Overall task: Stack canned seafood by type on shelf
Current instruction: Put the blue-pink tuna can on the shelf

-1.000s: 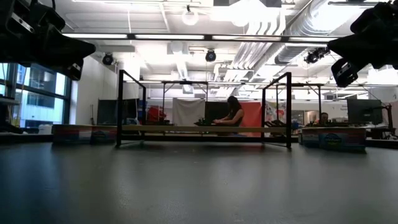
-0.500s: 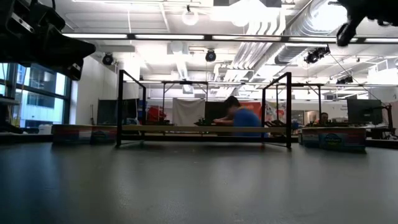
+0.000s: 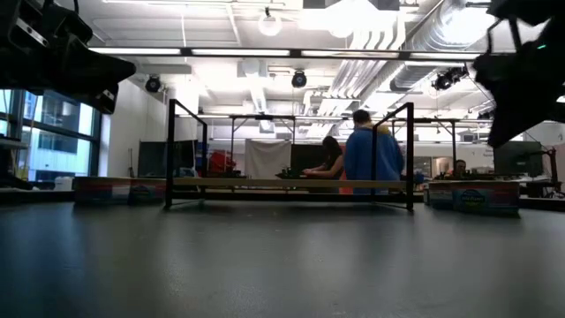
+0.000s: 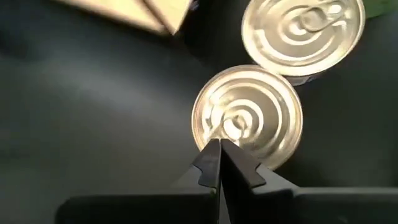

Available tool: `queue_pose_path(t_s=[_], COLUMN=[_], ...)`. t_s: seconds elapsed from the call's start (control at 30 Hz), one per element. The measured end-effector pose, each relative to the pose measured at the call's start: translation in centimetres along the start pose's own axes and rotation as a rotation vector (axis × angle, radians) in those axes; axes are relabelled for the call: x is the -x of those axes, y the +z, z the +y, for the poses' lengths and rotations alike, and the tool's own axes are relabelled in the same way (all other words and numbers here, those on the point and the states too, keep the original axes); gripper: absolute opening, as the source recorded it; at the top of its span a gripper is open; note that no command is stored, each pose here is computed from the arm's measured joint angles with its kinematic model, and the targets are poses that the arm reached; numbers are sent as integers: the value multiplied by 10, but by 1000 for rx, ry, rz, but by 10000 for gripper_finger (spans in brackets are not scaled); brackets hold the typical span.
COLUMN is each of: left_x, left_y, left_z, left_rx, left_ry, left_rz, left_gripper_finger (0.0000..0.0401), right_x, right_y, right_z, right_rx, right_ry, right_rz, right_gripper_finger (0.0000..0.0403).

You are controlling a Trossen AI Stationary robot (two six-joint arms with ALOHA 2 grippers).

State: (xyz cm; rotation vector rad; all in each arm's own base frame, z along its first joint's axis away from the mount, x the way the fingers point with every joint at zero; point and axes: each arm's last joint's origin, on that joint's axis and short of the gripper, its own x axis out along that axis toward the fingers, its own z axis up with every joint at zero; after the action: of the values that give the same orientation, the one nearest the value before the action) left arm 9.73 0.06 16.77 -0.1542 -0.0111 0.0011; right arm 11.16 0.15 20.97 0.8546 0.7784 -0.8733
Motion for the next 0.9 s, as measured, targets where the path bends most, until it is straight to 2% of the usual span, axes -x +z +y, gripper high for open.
queue_pose_path(t_s=[0.07, 0.17, 0.3, 0.47, 0.53, 0.7, 0.8, 0.9], left_x=[0, 0, 0, 2, 2, -8, -16, -30], left_y=[0, 2, 8, 22, 24, 16, 19, 34], left_z=[0, 0, -1, -2, -2, -3, -7, -12], left_rx=[-19, -55, 115, 299, 372, 495, 511, 461], left_ry=[2, 19, -4, 0, -12, -19, -20, -21], left_rz=[-2, -18, -87, -239, -253, -154, -93, -39], left_gripper_finger=[0, 0, 0, 0, 0, 0, 0, 0], right_x=[-10, -24, -39, -49, -51, -55, -61, -69], right_y=[3, 5, 9, 14, 15, 16, 13, 9], right_z=[4, 8, 12, 12, 11, 13, 20, 31], right_rx=[-100, -206, -231, -251, -252, -184, -124, -62], right_ry=[-74, -156, -222, -263, -275, -268, -228, -192], right_rz=[-24, 19, 50, 68, 61, 89, 137, 149], right_gripper_finger=[0, 0, 0, 0, 0, 0, 0, 0])
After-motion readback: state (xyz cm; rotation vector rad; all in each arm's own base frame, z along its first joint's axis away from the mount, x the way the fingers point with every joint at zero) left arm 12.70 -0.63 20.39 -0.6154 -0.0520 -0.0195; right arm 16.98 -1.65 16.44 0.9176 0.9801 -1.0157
